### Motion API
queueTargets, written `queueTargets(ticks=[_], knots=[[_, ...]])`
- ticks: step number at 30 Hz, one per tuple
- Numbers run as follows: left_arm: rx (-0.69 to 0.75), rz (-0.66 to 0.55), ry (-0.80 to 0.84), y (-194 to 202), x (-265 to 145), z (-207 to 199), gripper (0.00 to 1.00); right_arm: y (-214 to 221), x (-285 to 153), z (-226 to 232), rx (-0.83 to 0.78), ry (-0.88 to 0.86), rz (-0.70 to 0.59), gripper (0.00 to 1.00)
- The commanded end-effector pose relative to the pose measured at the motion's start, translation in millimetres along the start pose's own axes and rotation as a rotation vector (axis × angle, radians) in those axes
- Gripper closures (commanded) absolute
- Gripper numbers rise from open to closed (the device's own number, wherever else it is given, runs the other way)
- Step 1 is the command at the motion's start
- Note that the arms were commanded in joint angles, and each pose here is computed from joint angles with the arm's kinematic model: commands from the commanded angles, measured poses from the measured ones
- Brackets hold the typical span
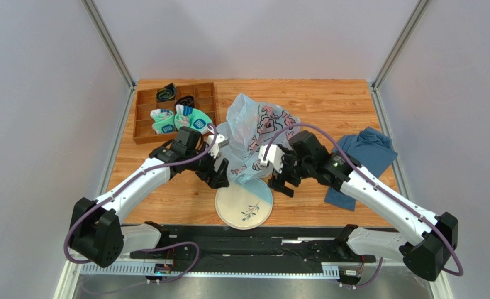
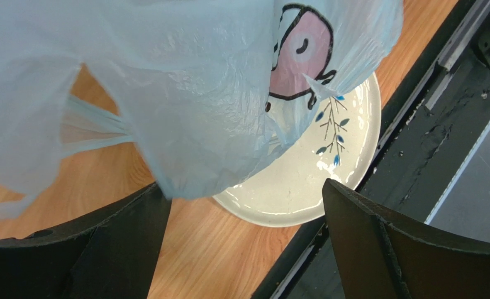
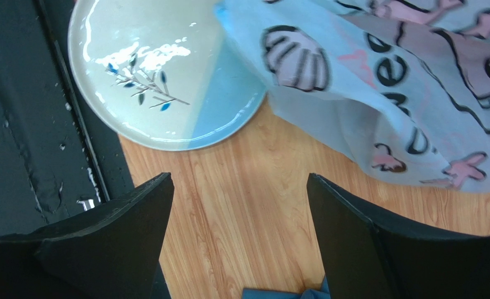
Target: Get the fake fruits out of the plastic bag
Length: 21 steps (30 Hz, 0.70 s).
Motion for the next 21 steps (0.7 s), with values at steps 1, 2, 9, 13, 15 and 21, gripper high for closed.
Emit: queueTargets(ticks=[1, 2, 9, 13, 15, 21], knots=[[-0.063, -0.030, -0.072, -5.5, 17.8, 11.7, 0.01, -20.4, 13.1, 14.5, -0.278, -0.009, -0.123, 0.16], [-0.074, -0.021, -0.089, -3.0, 20.1, 15.7, 0.01, -19.4, 20.4, 16.3, -0.302, -0.019, -0.121, 0.17], [-0.088, -0.008, -0.096, -8.9, 27.4, 22.0, 0.11, -41.1, 75.0, -3.5, -0.408, 0.031, -0.138, 0.18], [-0.095, 0.005, -0.070, -8.2, 30.8, 20.1, 0.26, -44.9, 105.3, -24.2, -0.491, 0.092, -0.113, 0.18], [-0.080, 0.015, -0.016, -8.4, 33.6, 14.2, 0.40, -39.8, 113.7, -34.2, -0.505, 0.131, -0.078, 0.19], [-0.077, -0.011, 0.060, -42.2, 30.3, 15.8, 1.00, -37.8, 112.9, -94.2, -0.469, 0.368, -0.022, 0.73]])
Point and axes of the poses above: each gripper's point midway between its finger pads, its own x axis out along the fingers, its own z axis along the line the jaws close on, y = z × x, the point moved 1 cm from there along -x, back along the fingers, and after that the axes turned 1 degree about x, right-handed, at the moved point
